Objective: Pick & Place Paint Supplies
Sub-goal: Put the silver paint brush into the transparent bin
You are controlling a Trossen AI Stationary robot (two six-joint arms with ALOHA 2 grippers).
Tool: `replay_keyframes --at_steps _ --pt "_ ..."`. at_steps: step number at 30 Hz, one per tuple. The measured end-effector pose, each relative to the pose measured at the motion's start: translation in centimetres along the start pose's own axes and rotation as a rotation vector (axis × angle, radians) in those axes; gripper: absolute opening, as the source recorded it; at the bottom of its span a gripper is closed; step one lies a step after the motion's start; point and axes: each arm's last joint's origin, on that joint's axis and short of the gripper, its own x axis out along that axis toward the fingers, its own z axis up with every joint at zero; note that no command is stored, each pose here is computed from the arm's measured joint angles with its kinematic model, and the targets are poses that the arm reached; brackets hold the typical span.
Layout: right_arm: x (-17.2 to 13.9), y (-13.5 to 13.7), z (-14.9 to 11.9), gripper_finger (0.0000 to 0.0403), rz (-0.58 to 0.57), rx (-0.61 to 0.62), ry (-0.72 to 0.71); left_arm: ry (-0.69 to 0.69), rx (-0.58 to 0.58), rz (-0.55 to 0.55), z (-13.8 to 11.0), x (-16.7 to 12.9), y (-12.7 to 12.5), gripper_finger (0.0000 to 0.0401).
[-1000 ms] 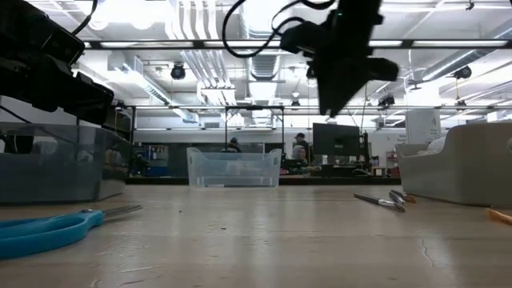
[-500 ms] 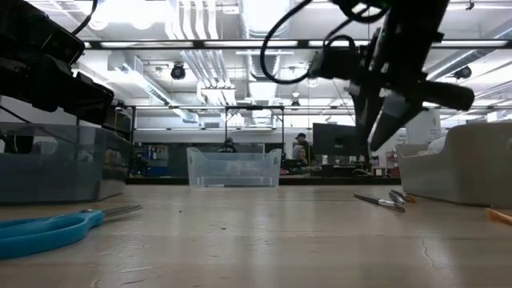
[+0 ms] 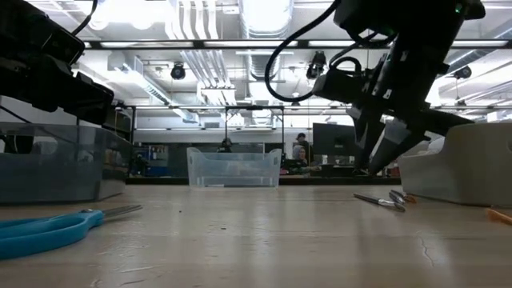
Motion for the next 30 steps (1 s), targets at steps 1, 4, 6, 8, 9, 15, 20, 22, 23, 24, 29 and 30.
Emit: replay_keyframes --at_steps 1,4,6,8,9,15,20,22,23,24,29,30 --pt "0.0 0.0 0.0 0.0084 0.000 0.001 0.000 0.001 0.000 0.001 0.0 0.0 0.0 0.0051" --pt "0.1 0.1 0.2 0.0084 -0.002 -0.003 0.001 0.000 0.000 0.001 0.0 0.0 0.0 0.0051" --pt "0.3 0.1 0.5 0.0084 -0.007 -0.002 -0.001 0.000 0.000 0.001 0.0 0.0 0.0 0.0051" --pt "0.4 0.1 0.9 0.0084 -0.022 -0.001 -0.004 0.001 0.000 0.001 0.0 0.0 0.0 0.0051" --pt "0.4 0.2 1.2 0.0084 -0.030 -0.010 -0.007 0.001 0.000 0.000 0.0 0.0 0.0 0.0051" --pt "-0.9 2.1 3.1 0.0084 -0.074 -0.090 0.084 0.000 0.000 0.001 0.0 0.0 0.0 0.0051" --pt "-1.9 3.0 4.2 0.0084 -0.100 -0.123 0.173 0.001 0.000 0.001 0.0 0.0 0.0 0.0051" --pt "-1.8 3.0 4.5 0.0084 -0.105 -0.140 0.227 0.001 0.000 0.001 0.0 0.0 0.0 0.0051" --pt "-1.7 3.1 4.6 0.0084 -0.102 -0.159 0.252 0.001 0.000 0.000 0.0 0.0 0.0 0.0051" --pt "-1.6 3.1 4.7 0.0084 -0.097 -0.182 0.275 0.001 0.000 0.001 0.0 0.0 0.0 0.0051" --pt "-1.3 3.1 5.2 0.0084 -0.073 -0.301 0.337 0.000 0.000 0.001 0.0 0.0 0.0 0.0051" --pt "-1.2 3.1 5.2 0.0084 -0.072 -0.302 0.341 0.000 0.000 0.000 0.0 0.0 0.0 0.0051"
